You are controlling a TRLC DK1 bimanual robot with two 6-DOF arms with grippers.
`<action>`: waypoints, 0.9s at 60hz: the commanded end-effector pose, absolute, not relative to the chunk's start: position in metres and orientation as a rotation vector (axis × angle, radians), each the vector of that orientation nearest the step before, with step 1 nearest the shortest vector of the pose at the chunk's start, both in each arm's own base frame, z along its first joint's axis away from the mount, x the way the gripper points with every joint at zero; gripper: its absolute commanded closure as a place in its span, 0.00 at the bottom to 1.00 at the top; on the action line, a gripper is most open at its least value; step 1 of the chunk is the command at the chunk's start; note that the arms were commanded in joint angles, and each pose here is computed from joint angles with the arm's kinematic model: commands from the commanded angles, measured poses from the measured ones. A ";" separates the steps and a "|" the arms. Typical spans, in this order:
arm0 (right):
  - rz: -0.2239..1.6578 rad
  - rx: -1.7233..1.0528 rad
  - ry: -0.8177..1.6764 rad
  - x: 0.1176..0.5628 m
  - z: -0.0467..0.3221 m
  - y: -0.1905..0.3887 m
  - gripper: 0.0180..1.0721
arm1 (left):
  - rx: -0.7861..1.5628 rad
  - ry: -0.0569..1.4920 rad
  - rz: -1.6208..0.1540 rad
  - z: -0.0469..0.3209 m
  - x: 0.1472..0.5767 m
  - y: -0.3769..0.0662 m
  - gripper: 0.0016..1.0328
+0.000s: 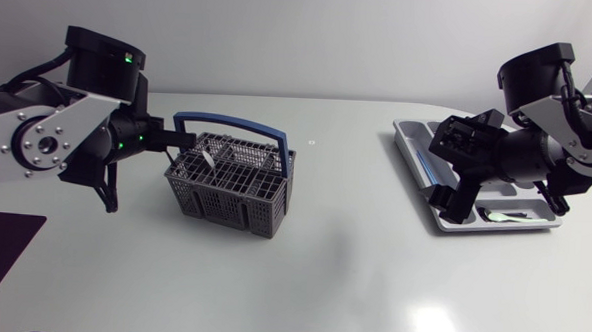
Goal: Unload the cutlery basket into the drawer organizer.
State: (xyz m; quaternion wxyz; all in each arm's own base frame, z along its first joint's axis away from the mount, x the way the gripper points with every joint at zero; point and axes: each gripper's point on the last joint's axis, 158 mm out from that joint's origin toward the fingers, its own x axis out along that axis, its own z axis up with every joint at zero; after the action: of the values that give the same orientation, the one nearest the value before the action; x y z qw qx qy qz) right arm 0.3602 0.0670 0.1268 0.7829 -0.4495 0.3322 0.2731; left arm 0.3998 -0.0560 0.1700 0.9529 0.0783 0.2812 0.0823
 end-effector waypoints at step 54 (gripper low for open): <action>0.817 -0.713 0.580 0.299 0.206 0.199 0.10 | -0.073 0.451 -0.191 0.236 0.338 -0.098 0.96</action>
State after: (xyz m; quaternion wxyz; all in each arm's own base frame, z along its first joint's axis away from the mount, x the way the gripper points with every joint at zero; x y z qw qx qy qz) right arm 0.3042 0.1844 0.1939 0.8106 -0.3618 0.2728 0.3711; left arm 0.3410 -0.0984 0.2269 0.9690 -0.0130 0.2303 -0.0889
